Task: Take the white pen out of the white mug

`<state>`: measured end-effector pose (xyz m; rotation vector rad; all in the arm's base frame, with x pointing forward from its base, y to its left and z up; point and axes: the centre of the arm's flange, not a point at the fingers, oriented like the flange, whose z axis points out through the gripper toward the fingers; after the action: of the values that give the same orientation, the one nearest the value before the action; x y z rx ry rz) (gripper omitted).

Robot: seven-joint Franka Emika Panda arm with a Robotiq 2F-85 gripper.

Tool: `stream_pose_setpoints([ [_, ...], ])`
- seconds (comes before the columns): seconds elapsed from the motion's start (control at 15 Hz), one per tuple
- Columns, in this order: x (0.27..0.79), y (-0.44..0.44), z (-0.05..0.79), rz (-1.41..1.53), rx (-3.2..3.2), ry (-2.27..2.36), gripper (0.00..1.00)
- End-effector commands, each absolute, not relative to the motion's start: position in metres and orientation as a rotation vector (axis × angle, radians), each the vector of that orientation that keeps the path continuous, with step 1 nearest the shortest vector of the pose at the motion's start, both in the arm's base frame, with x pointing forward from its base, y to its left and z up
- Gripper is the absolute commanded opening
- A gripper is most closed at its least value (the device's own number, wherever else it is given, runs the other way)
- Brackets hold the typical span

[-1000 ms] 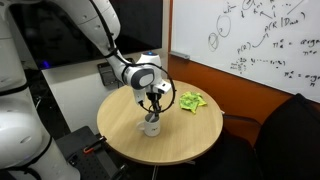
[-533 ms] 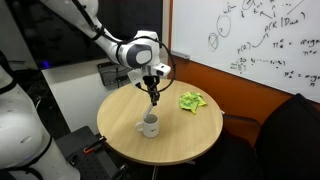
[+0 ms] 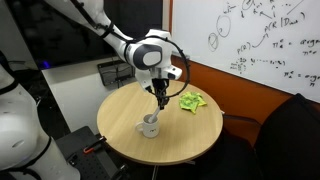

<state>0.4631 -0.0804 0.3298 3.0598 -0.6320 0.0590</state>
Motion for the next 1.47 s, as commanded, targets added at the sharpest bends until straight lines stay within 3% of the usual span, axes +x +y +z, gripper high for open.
stream_pose_setpoints([
  [0.0,0.486,-0.104,0.306,-0.091,3.081,-0.505,0.06],
  [1.0,0.54,-0.129,0.192,-0.286,2.907,-0.316,0.06],
  [1.07,0.541,-0.127,0.188,-0.287,2.905,-0.315,0.16],
  [1.13,0.541,-0.125,0.186,-0.274,2.893,-0.329,0.47],
  [1.27,0.543,-0.121,0.187,-0.256,2.887,-0.325,0.55],
  [1.4,0.543,-0.118,0.195,-0.22,2.889,-0.336,0.71],
])
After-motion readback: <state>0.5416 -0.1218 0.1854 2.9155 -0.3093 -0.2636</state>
